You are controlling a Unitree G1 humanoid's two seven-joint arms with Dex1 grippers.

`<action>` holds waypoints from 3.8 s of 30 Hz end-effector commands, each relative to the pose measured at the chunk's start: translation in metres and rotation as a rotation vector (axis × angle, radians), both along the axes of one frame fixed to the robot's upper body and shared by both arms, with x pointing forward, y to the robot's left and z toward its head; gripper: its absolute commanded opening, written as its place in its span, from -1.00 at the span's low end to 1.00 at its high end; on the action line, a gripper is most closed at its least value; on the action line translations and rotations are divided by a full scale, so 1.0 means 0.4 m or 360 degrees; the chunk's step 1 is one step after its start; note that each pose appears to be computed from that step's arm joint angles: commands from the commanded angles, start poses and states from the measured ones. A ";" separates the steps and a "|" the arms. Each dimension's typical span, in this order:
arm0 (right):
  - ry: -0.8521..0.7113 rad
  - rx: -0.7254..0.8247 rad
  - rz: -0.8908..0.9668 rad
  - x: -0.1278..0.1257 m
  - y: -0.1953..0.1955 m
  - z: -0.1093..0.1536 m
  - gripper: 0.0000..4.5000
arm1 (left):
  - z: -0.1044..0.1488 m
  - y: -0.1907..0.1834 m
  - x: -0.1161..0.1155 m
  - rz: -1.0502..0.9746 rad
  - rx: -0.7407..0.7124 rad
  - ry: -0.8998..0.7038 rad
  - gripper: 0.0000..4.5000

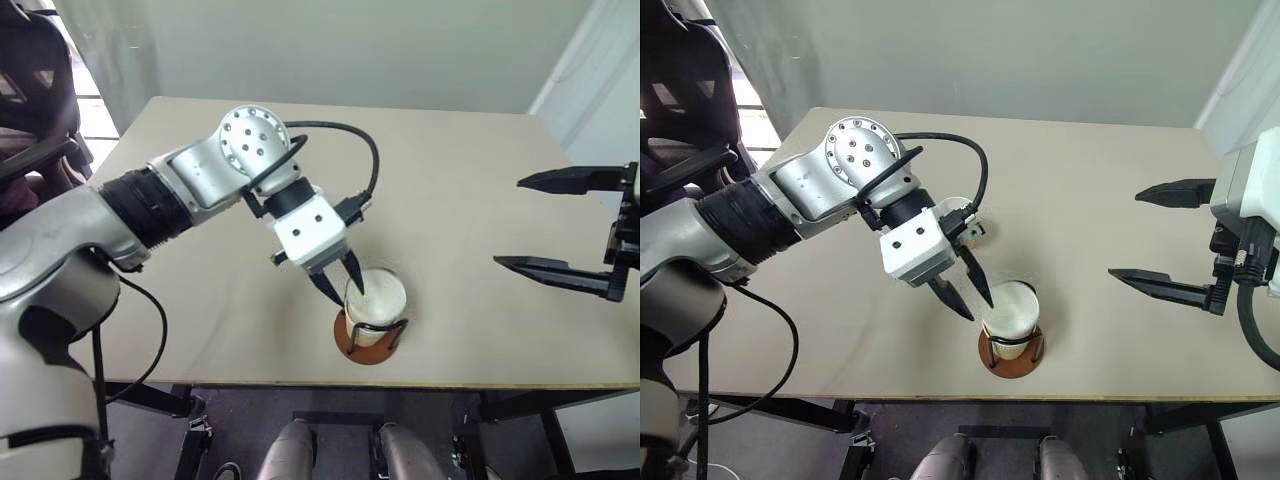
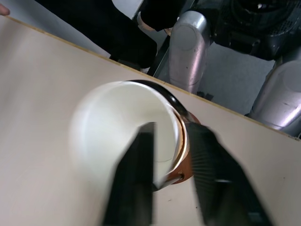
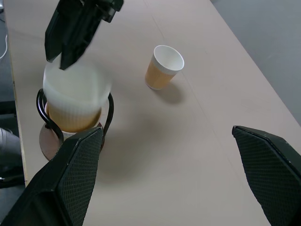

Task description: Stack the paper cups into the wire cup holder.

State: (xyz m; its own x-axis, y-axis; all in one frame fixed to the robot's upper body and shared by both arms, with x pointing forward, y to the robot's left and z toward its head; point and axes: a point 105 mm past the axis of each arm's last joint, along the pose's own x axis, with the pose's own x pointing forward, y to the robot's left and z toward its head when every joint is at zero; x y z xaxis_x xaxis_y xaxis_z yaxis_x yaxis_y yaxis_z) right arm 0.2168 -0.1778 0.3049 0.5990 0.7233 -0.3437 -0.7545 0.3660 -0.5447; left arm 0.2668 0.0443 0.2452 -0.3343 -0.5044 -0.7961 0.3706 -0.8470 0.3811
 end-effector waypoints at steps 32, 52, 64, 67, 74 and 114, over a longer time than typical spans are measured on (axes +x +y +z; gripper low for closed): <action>-0.0090 -0.0008 0.0067 0.021 0.008 0.016 1.00 | -0.030 0.194 0.353 0.1436 -0.0204 -0.0208 0.98; -0.0088 -0.0001 0.0010 0.014 0.004 0.019 1.00 | -0.101 0.159 0.395 0.1546 -0.0153 -0.0364 -0.45; -0.0095 -0.0006 -0.0005 0.016 -0.002 0.018 1.00 | 0.006 0.143 0.341 0.1314 -0.0247 -0.0180 -0.98; -0.0097 -0.0009 -0.0008 0.017 -0.003 0.018 1.00 | 0.060 0.125 0.307 0.1129 -0.0283 -0.0170 -0.98; -0.0094 -0.0042 -0.0018 0.011 -0.012 0.018 1.00 | 0.157 0.041 0.164 0.0548 -0.0438 -0.0221 -0.98; -0.0107 -0.0204 -0.0296 -0.081 -0.083 0.004 1.00 | 0.037 -0.040 -0.006 -0.0232 0.0055 -0.0062 -0.98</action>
